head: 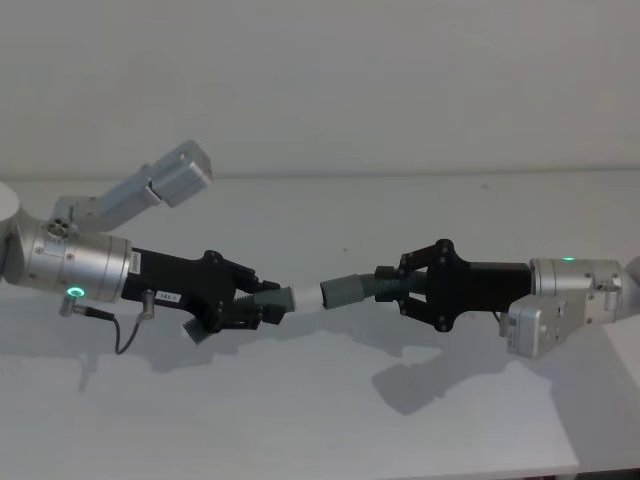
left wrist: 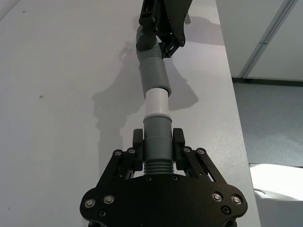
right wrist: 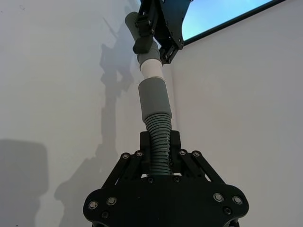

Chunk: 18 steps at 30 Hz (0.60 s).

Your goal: Use both hands to pick up one end of the pipe from the table, align the ends, and insert them.

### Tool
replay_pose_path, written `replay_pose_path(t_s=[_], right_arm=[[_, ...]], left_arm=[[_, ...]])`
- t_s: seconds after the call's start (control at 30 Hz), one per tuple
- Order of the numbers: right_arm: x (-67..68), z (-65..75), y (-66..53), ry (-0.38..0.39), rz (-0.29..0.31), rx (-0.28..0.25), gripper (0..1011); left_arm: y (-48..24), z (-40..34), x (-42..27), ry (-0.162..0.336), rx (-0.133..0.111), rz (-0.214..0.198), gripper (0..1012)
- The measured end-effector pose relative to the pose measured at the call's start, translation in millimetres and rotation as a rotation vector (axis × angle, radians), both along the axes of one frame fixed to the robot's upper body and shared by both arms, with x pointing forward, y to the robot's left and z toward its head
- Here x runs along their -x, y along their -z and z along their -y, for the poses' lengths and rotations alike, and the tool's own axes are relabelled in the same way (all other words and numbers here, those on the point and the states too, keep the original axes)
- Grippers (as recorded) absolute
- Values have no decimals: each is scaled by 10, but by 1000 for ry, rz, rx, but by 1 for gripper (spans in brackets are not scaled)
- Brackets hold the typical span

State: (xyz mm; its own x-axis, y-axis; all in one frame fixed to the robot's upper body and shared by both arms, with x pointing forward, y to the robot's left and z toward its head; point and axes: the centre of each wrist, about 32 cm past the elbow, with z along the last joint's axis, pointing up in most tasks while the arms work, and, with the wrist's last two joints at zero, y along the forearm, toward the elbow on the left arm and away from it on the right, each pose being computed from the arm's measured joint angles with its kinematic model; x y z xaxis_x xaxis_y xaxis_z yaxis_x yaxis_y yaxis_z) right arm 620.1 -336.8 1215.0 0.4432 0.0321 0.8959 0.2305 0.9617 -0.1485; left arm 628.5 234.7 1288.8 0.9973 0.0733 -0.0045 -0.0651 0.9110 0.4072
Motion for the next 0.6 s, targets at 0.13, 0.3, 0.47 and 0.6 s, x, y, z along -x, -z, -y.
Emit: replay_pose_path(t_s=[0.13,0.3,0.47,0.6], right_arm=[[0,0,0,0,0,0,211],[0,0,0,0,0,0,212],[0,0,0,0,0,0,212],[0,0,0,0,0,0,212]], left_arm=[[-4,5,-7,1,-1,-1,327],[-3,10,-13,3,-2,-3,327],[0,15,-19,5,-4,-6,327],[5,19,-21,7,-6,-9,327]])
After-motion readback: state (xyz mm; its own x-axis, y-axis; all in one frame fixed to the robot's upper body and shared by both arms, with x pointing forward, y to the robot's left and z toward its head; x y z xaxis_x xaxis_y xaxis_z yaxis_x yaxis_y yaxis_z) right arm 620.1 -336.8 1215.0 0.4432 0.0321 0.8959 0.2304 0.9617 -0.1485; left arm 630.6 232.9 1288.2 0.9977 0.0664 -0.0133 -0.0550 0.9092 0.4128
